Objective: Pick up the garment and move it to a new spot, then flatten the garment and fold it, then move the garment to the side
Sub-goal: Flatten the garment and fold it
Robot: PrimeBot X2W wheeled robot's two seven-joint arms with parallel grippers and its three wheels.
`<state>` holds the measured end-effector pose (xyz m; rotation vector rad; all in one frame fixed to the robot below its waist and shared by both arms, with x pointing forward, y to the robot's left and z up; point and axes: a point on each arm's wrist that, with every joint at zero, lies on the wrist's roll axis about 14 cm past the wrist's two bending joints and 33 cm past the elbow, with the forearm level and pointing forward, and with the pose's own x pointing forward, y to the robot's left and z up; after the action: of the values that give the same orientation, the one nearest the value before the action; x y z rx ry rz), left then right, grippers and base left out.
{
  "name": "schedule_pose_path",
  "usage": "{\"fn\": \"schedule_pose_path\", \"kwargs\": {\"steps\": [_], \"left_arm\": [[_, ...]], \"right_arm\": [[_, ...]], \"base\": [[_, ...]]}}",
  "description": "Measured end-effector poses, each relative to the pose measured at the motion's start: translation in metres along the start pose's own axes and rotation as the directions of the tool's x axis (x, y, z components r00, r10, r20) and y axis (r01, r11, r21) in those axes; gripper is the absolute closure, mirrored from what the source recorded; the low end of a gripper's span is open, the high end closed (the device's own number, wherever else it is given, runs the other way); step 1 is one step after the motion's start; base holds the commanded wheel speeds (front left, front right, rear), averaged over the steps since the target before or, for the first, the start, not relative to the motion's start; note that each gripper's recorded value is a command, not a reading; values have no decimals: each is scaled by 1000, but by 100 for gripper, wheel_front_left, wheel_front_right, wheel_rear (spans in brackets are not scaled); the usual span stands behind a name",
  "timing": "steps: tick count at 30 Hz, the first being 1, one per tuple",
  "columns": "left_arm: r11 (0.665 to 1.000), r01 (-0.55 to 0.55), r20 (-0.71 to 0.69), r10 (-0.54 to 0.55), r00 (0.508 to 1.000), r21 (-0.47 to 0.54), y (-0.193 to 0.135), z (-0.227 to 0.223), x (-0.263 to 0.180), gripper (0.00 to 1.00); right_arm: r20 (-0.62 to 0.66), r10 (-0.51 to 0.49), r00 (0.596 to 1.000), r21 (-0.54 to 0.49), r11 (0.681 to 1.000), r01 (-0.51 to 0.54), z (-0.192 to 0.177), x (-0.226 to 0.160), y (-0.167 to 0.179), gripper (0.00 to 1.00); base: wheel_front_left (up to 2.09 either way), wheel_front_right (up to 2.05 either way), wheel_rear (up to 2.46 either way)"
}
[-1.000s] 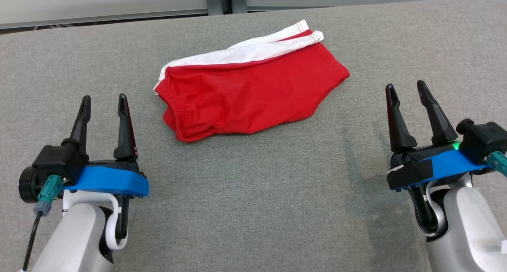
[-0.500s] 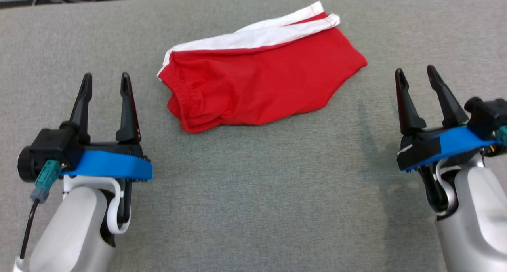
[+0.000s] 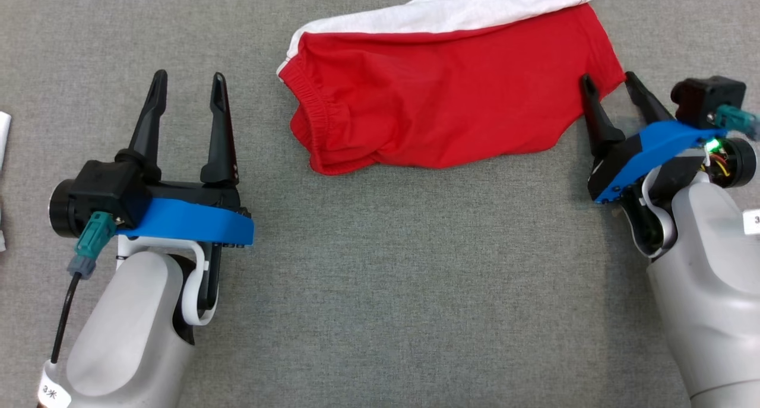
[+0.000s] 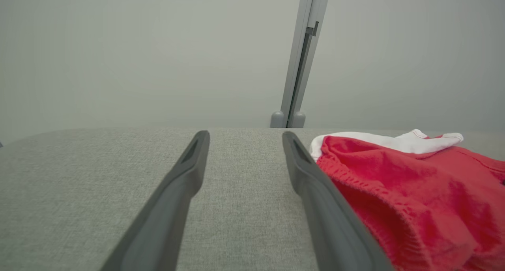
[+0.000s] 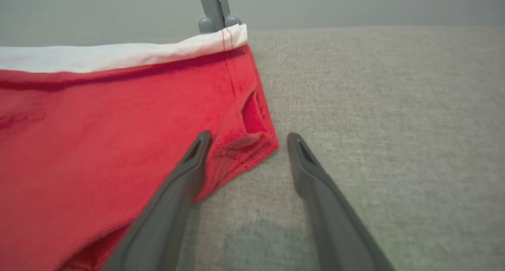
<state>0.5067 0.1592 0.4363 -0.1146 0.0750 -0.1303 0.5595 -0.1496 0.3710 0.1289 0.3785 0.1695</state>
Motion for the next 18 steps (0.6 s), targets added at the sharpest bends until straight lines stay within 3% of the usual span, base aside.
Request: {"fn": "schedule_pose_path", "kwargs": {"steps": [1, 2, 3, 4, 12, 18], "left_arm": [[1000, 0, 1, 0, 1000, -2, 0, 0, 0, 0], [1000, 1, 5, -1, 1000, 0, -1, 2, 0, 0], [1000, 2, 8, -2, 1000, -1, -2, 3, 0, 0], [1000, 4, 12, -4, 1000, -3, -3, 5, 0, 0], [1000, 13, 21, -13, 1000, -6, -10, 10, -7, 0], [1000, 9, 14, -9, 1000, -11, -14, 13, -24, 0]], "right_arm": [[-27, 1, 1000, 1, 1000, -1, -3, 2, 1, 0], [-35, 4, 999, 6, 1000, -4, -3, 3, 3, 16], [-42, 8, 999, 10, 1000, -8, -2, 3, 5, 65], [-59, 12, 998, 13, 1000, -11, -4, 3, 6, 100], [9, 33, 999, 29, 999, -33, 13, -12, 14, 100], [22, 11, 1000, 87, 996, -13, -6, -55, 12, 100]], "base": [[0, 0, 0], [0, 0, 0], [0, 0, 0], [0, 0, 0], [0, 0, 0], [0, 0, 0]]}}
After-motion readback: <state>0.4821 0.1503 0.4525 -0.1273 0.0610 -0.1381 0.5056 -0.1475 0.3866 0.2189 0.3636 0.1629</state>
